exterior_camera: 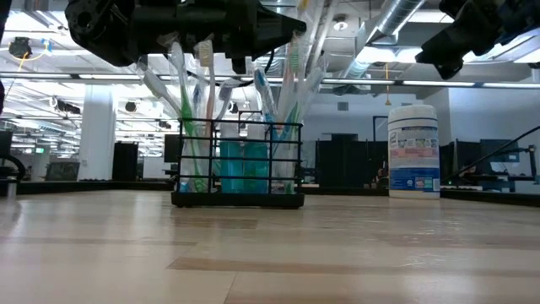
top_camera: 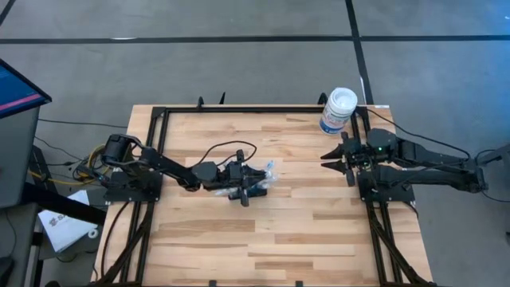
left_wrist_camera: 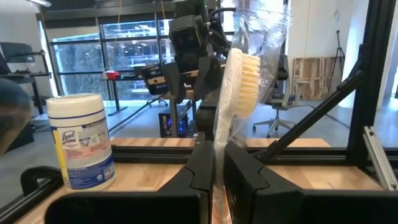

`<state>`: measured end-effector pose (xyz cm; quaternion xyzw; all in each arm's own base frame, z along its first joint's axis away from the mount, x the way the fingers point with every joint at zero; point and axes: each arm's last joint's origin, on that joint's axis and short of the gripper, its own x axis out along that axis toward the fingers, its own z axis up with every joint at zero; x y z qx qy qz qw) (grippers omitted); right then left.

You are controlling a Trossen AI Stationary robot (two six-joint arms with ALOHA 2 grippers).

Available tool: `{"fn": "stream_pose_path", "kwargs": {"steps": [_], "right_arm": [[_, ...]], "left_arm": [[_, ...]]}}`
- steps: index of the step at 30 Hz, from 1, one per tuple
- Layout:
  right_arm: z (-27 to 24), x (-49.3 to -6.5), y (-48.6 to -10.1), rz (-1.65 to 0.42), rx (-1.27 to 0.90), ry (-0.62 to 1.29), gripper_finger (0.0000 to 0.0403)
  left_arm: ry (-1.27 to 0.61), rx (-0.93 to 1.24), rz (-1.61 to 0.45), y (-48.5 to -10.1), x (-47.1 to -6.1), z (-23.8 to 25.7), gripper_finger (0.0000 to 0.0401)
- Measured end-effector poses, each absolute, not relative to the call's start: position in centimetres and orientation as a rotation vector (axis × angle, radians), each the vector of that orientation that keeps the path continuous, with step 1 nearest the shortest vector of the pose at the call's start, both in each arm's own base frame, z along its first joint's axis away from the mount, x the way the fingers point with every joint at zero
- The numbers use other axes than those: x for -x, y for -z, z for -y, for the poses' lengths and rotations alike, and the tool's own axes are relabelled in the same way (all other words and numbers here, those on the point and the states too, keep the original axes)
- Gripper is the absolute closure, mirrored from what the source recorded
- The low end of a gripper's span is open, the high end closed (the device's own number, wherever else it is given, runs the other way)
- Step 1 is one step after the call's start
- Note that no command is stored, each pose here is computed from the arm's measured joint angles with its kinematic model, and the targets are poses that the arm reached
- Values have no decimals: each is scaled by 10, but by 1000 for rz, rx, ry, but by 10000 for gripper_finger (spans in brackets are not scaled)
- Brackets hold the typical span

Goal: Pick & Place toothbrushing station
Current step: Put the orange toothbrush into the wire organizer

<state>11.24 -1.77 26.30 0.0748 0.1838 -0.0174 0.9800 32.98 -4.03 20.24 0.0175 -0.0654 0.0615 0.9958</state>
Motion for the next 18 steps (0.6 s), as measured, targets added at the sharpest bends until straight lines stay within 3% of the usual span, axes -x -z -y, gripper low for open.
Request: {"fn": "stream_pose_path", "kwargs": {"steps": [10,18], "right_arm": [[18,-112,-263,-371,-151,36,292],[18,-112,-263,-371,-151,36,292]], "left_arm": [[-129,-43,127,-202,-330,39,363],[-129,-43,128,-202,-330,39,364]]}}
